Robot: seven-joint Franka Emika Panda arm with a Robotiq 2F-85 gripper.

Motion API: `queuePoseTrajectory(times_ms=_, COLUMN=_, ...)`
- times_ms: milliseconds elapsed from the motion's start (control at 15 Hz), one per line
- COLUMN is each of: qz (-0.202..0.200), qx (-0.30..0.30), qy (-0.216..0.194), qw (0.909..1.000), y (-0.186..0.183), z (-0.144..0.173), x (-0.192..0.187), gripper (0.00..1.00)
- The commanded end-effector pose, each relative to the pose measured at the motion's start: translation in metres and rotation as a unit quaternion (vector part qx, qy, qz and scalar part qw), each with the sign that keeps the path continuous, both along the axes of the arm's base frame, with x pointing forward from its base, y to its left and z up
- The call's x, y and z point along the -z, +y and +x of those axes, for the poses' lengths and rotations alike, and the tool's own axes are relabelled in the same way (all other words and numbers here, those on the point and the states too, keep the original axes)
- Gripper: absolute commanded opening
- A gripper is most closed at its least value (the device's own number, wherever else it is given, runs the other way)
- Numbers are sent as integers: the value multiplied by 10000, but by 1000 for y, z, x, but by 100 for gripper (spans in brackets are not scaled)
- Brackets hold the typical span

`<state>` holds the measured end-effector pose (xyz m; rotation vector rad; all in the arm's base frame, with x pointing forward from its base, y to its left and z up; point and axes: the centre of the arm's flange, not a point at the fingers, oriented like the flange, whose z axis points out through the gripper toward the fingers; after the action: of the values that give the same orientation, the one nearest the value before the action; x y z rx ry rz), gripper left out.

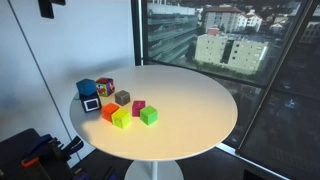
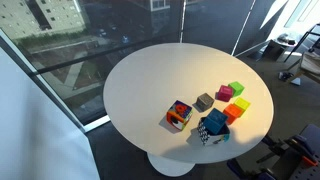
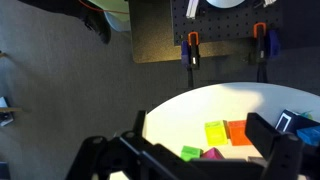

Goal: Put the blue block on the table

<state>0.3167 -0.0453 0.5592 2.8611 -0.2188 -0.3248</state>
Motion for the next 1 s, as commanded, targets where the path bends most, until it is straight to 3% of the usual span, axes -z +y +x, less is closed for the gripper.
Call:
queuePoseTrajectory(times_ms=0, qz=-1, qx=0, qy=-7, qw=10000, y=0, z=0, x=-1, gripper=100)
queuePoseTrajectory(times_ms=933, qz=298, qx=-244, qy=34, qw=9993, y=28, z=16, x=24, gripper=100)
